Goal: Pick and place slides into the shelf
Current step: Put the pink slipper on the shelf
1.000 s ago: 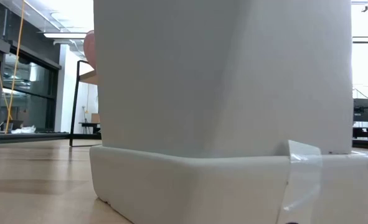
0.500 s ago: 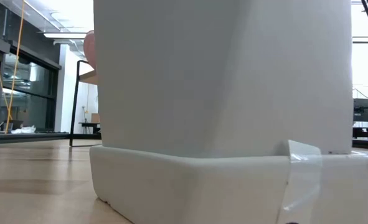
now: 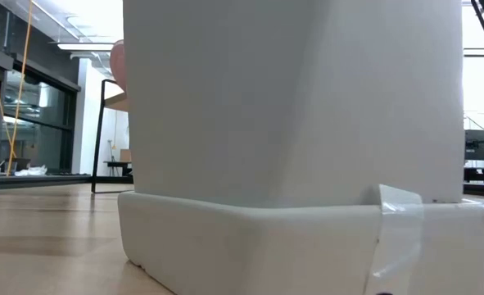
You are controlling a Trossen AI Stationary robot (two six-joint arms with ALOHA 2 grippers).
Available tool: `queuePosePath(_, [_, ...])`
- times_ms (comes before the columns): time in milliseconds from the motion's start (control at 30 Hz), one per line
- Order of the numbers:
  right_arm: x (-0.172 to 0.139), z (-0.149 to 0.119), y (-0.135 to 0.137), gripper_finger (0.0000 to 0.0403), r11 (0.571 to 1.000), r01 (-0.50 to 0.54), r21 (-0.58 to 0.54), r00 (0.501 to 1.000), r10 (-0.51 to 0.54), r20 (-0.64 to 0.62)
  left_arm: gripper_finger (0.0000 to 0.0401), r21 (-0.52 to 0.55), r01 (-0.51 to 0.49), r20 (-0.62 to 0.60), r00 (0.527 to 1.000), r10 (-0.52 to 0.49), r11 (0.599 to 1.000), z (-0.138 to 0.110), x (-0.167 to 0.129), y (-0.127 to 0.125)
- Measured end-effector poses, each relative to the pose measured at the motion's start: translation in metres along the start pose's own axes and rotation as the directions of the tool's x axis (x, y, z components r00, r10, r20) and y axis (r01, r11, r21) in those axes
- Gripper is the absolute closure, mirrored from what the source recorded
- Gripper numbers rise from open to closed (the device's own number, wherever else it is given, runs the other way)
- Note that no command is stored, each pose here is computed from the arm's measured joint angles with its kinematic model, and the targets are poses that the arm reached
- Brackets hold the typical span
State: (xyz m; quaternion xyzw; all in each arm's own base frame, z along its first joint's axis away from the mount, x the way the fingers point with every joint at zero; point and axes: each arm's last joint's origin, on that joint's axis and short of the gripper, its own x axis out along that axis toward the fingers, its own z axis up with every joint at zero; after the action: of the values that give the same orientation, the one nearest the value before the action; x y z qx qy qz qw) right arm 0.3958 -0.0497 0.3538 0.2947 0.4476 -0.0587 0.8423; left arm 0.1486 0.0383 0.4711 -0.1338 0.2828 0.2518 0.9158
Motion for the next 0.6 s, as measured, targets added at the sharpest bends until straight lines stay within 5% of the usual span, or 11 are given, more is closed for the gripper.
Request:
queuePosePath(300, [0.01, 0.02, 0.004, 0.022, 1.0, -0.004, 0.014, 0.979, 0.001, 0.203, 0.0398, -0.011, -0.009, -0.03, 1.0, 0.009, 1.0, -0.003, 0.0, 0.001])
queuePosePath(600, [0.01, 0.037, -0.012, 0.022, 0.99, -0.093, 0.103, 0.963, 0.063, 0.261, 0.0398, -0.009, -0.015, -0.048, 0.999, 0.014, 1.0, -0.005, 0.0, 0.001])
